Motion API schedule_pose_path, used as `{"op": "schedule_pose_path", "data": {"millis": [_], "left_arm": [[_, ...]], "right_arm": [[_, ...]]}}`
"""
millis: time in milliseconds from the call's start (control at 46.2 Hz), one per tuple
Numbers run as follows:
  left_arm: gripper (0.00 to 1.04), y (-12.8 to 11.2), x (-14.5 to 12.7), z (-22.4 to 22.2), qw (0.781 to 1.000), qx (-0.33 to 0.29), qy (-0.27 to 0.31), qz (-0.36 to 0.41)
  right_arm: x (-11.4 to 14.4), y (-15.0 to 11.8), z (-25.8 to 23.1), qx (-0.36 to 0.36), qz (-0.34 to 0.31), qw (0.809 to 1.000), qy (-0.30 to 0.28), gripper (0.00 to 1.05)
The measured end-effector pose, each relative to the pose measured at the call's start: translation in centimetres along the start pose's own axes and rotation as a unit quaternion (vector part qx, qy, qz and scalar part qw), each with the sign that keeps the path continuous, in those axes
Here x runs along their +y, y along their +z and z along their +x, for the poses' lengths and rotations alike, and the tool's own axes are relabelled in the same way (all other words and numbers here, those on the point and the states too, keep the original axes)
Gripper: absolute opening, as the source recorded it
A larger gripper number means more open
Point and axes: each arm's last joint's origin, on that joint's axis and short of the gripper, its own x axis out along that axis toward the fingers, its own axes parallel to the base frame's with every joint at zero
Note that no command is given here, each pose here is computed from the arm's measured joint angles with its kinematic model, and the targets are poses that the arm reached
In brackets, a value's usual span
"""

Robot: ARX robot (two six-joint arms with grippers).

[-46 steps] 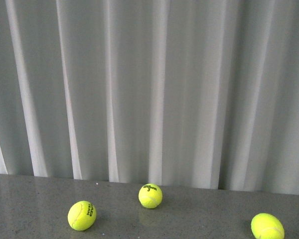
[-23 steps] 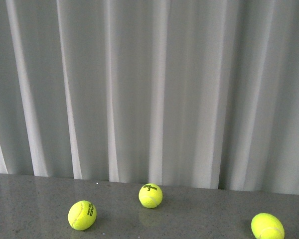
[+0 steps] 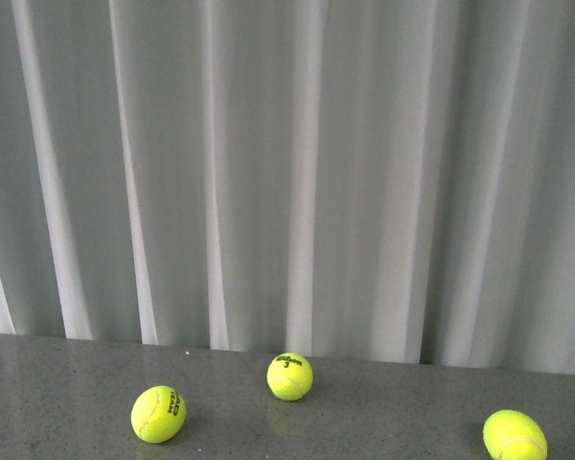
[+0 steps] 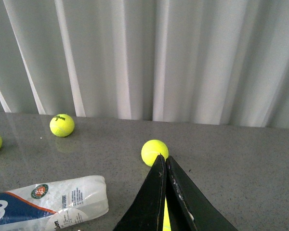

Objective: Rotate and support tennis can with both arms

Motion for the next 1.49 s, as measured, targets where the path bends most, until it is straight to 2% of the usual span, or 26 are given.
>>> {"op": "schedule_pose_path", "data": {"millis": [130, 303, 670, 778, 865, 1492], "left_arm": [[0.98, 0.0, 0.0, 0.0, 1.0, 0.0, 0.0, 0.0], [0.98, 0.0, 0.0, 0.0, 1.0, 0.0, 0.0, 0.0], [0.98, 0.0, 0.0, 0.0, 1.0, 0.0, 0.0, 0.0], [0.98, 0.0, 0.0, 0.0, 1.0, 0.0, 0.0, 0.0], [0.98, 0.0, 0.0, 0.0, 1.0, 0.0, 0.0, 0.0], [0.98, 0.0, 0.0, 0.0, 1.0, 0.0, 0.0, 0.0]], "right_arm": [[0.0, -0.5, -0.9, 0.017, 0.0, 1.0, 0.0, 0.03], [0.0, -0.3, -1.1, 0.003, -0.001, 1.0, 0.0, 0.04], [0.0, -0.3, -1.1, 0.003, -0.001, 1.0, 0.0, 0.84], [0.0, -0.3, -1.1, 0.003, -0.001, 1.0, 0.0, 1.0], [0.0, -0.3, -1.1, 0.003, -0.001, 1.0, 0.0, 0.97], [0.0, -0.3, -1.1, 0.003, -0.001, 1.0, 0.0, 0.98]]}}
